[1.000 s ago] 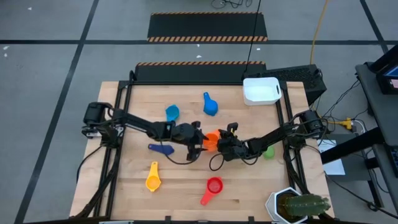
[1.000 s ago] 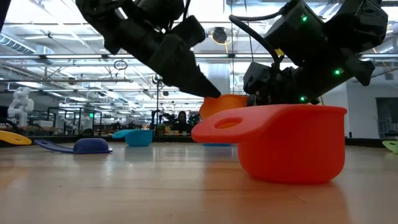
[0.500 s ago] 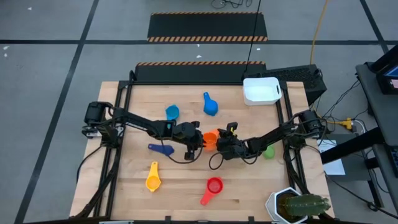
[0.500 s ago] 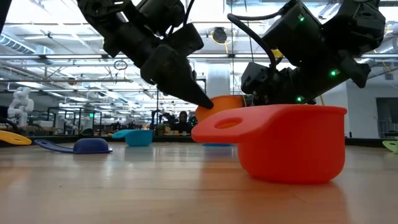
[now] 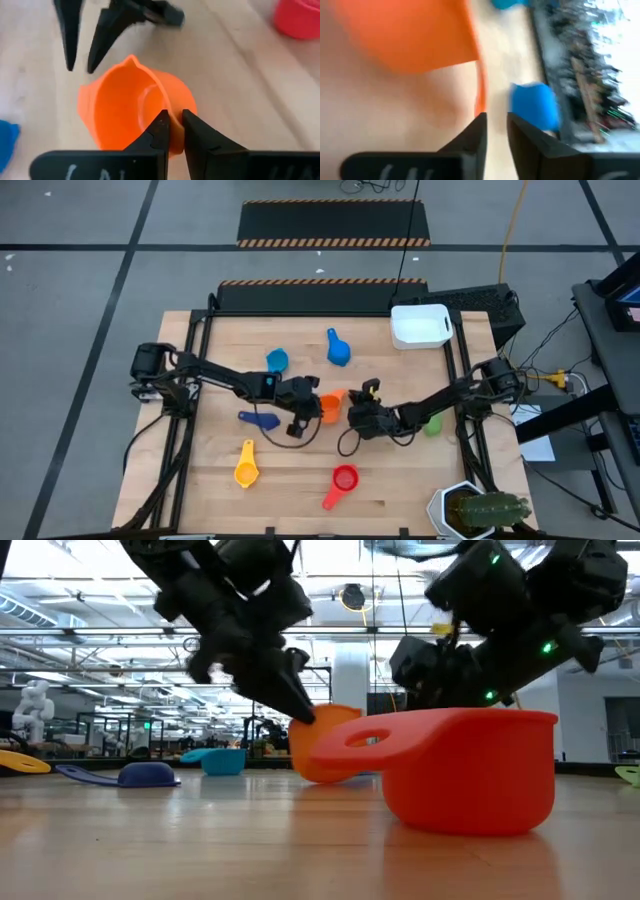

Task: Nest measuring cups in basket
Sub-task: Put the orange measuring cup into the white bin

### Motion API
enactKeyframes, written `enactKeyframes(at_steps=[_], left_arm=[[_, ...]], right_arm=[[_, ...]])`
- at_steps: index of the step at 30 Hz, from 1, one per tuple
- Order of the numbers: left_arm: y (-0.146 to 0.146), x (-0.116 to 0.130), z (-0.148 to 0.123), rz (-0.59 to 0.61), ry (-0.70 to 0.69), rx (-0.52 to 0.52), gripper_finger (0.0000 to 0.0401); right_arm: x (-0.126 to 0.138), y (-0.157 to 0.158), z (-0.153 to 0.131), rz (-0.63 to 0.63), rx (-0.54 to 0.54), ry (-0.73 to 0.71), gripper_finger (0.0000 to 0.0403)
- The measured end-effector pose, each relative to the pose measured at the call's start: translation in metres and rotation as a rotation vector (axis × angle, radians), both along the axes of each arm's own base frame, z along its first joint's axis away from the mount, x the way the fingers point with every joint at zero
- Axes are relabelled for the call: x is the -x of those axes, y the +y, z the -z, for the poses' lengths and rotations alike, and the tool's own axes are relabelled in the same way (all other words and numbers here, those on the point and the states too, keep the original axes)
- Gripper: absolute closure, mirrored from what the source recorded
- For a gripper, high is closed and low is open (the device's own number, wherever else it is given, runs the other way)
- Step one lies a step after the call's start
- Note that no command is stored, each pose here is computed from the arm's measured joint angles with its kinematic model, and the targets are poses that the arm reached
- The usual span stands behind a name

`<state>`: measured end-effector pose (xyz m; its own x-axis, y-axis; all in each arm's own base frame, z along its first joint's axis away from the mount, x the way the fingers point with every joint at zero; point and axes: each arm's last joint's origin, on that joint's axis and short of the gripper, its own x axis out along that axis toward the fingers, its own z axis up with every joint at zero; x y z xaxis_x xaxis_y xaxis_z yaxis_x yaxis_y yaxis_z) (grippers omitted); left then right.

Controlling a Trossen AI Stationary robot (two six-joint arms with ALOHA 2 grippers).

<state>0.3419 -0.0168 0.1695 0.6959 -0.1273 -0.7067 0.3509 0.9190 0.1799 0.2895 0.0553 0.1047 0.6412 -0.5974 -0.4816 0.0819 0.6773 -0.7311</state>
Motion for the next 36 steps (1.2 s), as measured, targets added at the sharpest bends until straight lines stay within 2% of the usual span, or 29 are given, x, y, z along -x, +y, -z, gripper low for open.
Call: enactKeyframes(at_steps=[7,12,14,22,28,32,36], left_arm=[[-0.014,0.008,-0.008,0.076,0.015,-0.030,0.0369],[-0.027,0.009,-0.014,0.165,-0.035,-0.075,0.0369],[-0.030,0.009,-0.018,0.186,-0.065,-0.089,0.0369],[-0.032,0.012,-0.036,0.207,-0.150,-0.138,0.0369],[-0.027,0.008,-0.042,0.288,-0.230,-0.137,0.0369],[-0.018,0.003,-0.048,0.345,-0.329,-0.147,0.0370],[-0.009,-0.002,-0.055,0.371,-0.420,-0.114,0.0370]], right_arm=[[0.002,0.007,-0.020,-0.051,-0.079,-0.070,0.0253],[0.005,0.015,-0.030,-0.141,-0.198,-0.089,0.0226],[0.008,0.017,-0.034,-0.149,-0.210,-0.086,0.0221],[0.028,0.031,-0.060,-0.184,-0.185,-0.090,0.0218],[0.047,0.037,-0.079,-0.041,-0.075,-0.186,0.0218],[0.057,0.038,-0.089,-0.030,-0.075,-0.196,0.0218],[0.066,0.034,-0.091,-0.037,-0.058,-0.163,0.0218]])
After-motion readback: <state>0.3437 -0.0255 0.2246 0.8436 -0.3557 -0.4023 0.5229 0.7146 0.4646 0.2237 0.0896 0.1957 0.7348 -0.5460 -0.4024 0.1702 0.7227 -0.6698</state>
